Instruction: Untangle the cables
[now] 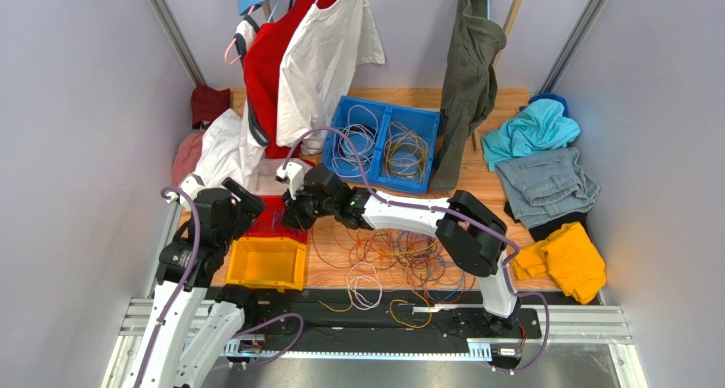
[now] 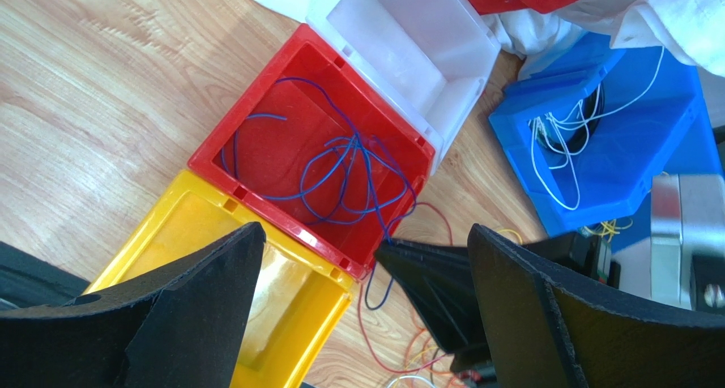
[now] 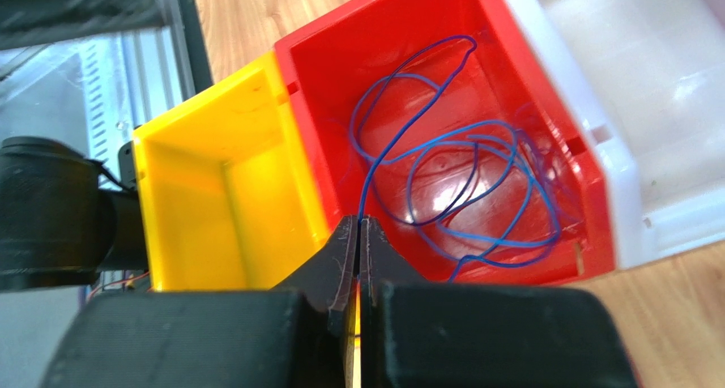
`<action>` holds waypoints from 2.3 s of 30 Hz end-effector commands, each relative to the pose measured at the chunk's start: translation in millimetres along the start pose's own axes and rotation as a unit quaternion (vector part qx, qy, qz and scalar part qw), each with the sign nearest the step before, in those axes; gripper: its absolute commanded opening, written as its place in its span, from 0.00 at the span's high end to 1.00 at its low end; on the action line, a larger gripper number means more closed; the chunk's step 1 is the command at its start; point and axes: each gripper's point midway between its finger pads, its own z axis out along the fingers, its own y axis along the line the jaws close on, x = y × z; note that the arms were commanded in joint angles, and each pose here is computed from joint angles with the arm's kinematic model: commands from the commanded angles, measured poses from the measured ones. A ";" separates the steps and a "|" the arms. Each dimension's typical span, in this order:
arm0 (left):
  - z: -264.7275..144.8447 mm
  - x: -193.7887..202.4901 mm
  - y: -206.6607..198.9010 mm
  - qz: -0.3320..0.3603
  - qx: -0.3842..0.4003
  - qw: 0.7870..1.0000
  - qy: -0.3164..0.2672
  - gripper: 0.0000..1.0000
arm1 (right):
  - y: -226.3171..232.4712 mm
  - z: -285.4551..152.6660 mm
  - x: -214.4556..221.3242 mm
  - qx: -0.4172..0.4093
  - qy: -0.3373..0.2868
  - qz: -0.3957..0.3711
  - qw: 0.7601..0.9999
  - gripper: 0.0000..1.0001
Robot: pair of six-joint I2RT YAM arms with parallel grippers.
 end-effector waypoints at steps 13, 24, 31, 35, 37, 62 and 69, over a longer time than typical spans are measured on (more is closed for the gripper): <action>-17.8 -10.4 -2.8 -0.025 0.026 0.999 -0.021 0.02 | -21.4 35.6 -61.5 -0.005 -0.057 -0.051 0.997 1.00; -16.3 -8.4 -0.1 -0.022 0.028 0.999 -0.024 0.02 | -30.5 45.2 -30.8 -0.001 -0.038 -0.030 0.999 0.52; -15.5 -10.7 -5.3 -0.020 0.035 0.999 -0.025 0.02 | -20.3 -12.2 -75.6 0.044 -0.105 -0.039 0.993 0.28; -15.1 -13.0 -9.0 -0.015 0.041 0.999 -0.029 0.02 | -15.0 -50.2 -88.1 0.073 -0.112 -0.046 0.990 0.22; -12.7 -12.5 -11.3 -0.012 0.045 0.998 -0.028 0.02 | -12.1 -74.7 -101.2 0.095 -0.125 -0.050 0.986 0.20; 37.5 147.7 -138.9 0.223 0.232 0.934 0.156 0.01 | -47.3 -307.6 46.9 0.335 -0.167 0.093 0.923 0.29; 39.3 180.0 -175.1 0.234 0.261 0.921 0.173 0.01 | -75.0 -327.2 71.0 0.420 -0.135 0.093 0.892 0.29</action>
